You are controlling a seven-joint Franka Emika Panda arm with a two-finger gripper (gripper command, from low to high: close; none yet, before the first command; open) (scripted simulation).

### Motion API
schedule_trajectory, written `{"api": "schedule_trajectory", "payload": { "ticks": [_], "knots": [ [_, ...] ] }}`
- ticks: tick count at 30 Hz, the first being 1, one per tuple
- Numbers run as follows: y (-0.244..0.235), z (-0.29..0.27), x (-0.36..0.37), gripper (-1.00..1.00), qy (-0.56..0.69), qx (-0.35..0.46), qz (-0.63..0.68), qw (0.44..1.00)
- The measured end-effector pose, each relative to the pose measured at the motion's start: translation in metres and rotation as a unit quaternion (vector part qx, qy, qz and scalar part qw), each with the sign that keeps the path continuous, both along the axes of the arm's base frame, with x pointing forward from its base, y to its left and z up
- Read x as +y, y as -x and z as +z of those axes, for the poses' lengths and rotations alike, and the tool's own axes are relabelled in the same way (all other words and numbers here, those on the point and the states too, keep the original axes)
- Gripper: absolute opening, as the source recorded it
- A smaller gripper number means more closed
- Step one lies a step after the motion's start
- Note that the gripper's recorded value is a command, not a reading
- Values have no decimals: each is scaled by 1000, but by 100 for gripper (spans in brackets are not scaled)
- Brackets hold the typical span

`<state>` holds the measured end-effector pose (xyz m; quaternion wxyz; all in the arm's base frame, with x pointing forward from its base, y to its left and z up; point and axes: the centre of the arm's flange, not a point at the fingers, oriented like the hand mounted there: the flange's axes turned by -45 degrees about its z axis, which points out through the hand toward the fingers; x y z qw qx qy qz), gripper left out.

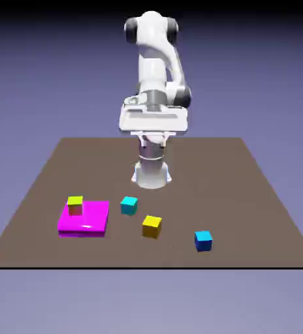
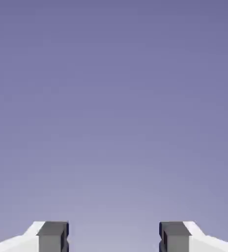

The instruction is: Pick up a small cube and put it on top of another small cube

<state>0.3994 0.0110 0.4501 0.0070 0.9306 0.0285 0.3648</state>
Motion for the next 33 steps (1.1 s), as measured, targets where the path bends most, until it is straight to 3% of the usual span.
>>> {"api": "schedule_trajectory", "payload": {
  "ticks": [16, 27, 29, 32, 33],
  "knots": [
    [-92, -149, 98, 0, 20, 321, 13, 947],
    [-103, -261, 168, 0, 25, 512, 15, 859],
    [-103, -267, 172, 0, 25, 521, 15, 853],
    [-89, -325, 171, 0, 25, 521, 15, 853],
    [-86, -334, 171, -100, 25, 521, 15, 853]
  ]
}}
